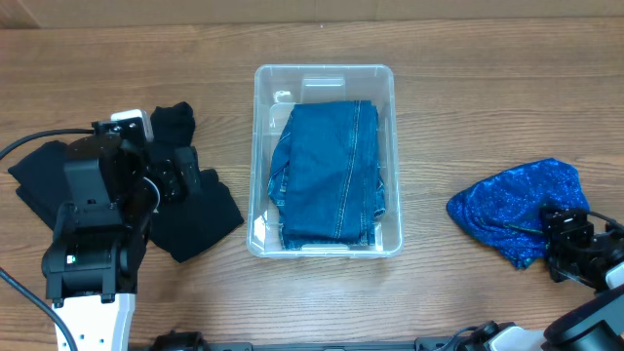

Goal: Pack container
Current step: 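Grasp the sparkly blue fabric with the right gripper and lift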

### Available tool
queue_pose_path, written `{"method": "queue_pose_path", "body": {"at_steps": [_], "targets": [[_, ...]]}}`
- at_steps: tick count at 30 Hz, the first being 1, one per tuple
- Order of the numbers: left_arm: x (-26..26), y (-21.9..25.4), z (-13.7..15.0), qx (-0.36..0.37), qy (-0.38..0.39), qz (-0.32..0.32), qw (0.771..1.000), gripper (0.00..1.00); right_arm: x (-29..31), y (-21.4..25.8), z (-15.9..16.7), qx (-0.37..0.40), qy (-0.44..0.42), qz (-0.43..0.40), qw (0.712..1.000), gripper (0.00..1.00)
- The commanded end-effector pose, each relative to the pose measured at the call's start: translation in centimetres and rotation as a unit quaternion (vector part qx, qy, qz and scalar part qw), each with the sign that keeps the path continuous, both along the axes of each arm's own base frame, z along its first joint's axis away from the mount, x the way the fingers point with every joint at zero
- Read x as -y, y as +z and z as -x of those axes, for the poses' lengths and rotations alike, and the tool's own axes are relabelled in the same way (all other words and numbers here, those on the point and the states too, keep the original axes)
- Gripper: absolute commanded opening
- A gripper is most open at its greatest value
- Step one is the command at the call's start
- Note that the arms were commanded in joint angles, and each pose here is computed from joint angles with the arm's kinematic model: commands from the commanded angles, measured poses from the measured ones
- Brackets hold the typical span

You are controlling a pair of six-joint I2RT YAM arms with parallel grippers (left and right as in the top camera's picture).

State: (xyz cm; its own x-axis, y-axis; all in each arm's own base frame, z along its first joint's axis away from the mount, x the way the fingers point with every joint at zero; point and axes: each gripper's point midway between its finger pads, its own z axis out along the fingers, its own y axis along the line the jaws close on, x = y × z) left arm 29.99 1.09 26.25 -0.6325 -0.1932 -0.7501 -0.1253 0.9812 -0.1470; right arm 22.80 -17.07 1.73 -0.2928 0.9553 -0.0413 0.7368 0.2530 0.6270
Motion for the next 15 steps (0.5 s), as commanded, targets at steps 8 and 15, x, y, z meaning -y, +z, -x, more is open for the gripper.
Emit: {"method": "queue_pose_path", "body": {"at_steps": [8, 15], "targets": [[0.05, 1.0, -0.18, 0.011, -0.006, -0.01, 1.0, 1.0, -4.09, -5.13, 3.49, -0.088, -0.009, -0.058, 0.994, 0.54], [0.05, 1.01, -0.19, 0.012, -0.006, -0.01, 1.0, 1.0, -3.91, -4.81, 2.84, -0.069, -0.007, -0.057, 0.996, 0.21]]}}
